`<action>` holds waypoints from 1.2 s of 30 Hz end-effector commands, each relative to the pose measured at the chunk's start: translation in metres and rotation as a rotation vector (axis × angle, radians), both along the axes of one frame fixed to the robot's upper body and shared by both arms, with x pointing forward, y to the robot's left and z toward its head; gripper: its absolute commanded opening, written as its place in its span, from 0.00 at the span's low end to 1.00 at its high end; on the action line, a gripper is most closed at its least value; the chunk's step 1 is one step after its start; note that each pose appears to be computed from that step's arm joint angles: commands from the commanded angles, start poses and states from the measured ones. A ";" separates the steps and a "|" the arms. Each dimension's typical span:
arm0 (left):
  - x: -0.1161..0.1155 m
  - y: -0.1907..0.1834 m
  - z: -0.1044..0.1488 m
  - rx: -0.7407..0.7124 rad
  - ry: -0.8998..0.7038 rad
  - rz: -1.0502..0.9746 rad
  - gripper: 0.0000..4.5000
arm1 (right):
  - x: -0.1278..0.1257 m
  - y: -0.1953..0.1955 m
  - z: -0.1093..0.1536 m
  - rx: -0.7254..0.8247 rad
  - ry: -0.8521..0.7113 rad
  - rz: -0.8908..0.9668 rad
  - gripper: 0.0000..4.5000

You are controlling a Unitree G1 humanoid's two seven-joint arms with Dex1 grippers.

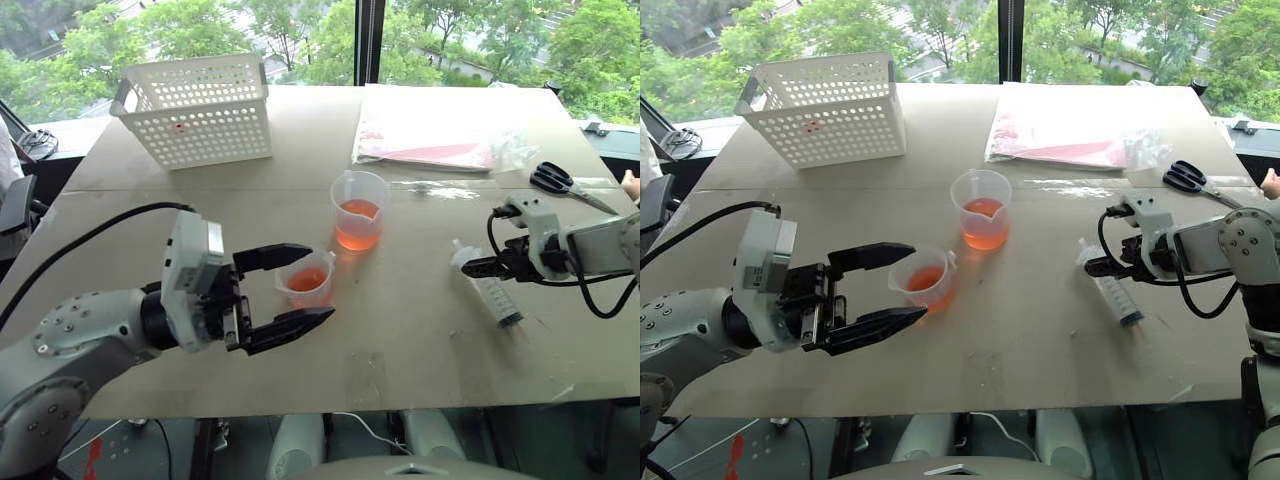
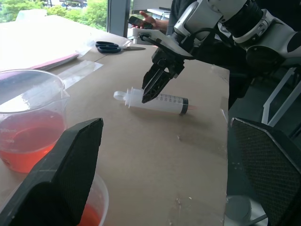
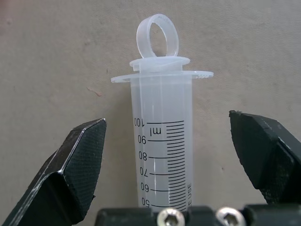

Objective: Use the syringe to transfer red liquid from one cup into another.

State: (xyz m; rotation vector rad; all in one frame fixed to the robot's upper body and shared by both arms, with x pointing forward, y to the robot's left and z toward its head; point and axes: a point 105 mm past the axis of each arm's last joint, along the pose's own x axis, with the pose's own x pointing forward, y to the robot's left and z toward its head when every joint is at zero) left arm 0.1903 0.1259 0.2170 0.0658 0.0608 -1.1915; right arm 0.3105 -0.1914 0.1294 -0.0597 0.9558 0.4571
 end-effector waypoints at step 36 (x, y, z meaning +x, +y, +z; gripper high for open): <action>0.014 0.010 0.032 -0.121 -0.111 0.199 1.00 | -0.012 0.114 0.205 0.830 -0.777 0.605 0.32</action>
